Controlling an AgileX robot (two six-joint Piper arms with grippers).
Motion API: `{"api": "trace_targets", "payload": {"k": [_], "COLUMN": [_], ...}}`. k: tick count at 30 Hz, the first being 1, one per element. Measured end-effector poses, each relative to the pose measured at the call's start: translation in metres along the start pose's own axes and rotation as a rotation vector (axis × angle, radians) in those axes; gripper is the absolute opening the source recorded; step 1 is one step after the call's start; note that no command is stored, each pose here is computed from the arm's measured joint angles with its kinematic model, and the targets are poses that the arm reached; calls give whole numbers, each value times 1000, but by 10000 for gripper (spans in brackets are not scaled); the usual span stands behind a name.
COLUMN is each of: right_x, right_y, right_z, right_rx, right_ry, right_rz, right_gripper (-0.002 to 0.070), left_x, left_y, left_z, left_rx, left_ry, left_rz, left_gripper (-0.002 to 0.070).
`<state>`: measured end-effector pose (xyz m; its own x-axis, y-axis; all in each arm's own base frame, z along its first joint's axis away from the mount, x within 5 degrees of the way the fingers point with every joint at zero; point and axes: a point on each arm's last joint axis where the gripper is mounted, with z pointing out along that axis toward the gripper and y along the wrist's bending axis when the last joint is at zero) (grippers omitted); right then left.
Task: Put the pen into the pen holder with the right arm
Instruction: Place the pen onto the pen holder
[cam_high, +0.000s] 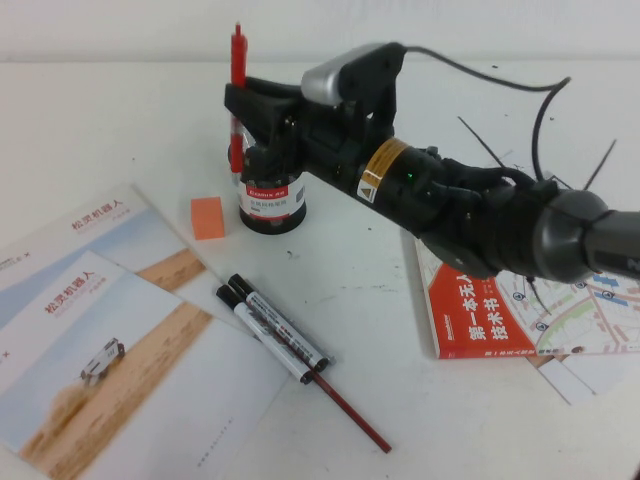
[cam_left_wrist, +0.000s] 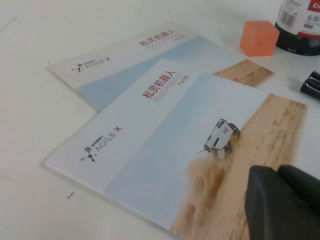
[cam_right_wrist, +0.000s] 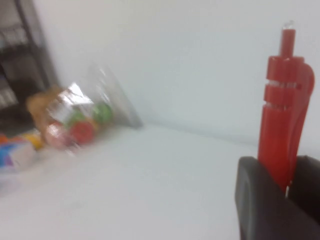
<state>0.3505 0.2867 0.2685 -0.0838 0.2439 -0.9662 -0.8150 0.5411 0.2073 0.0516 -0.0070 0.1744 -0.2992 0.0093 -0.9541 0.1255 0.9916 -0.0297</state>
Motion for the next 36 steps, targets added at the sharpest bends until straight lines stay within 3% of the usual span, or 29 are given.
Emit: {"api": "trace_targets", "payload": {"k": [11,26,29,34,36], "right_x": [11,55,56,54,51], "right_y": [-40,-67,-67,-67,-68], "right_z": [18,23,23,23,22], "right_rx": [126,178,178,184,187], "right_ry": [36,34,31,16,2], "right_rz": [-197,-142,-140,-130,-128], "right_gripper": [97,102,167,379,391], "left_x": [0,0,0,0,0], "left_y": [0,0,0,0,0], "left_z": [0,0,0,0,0], "left_rx": [0,0,0,0,0], "left_ry": [0,0,0,0,0], "left_rz": [0,0,0,0,0], "left_gripper": [-1,-1,-1,-1,-1]}}
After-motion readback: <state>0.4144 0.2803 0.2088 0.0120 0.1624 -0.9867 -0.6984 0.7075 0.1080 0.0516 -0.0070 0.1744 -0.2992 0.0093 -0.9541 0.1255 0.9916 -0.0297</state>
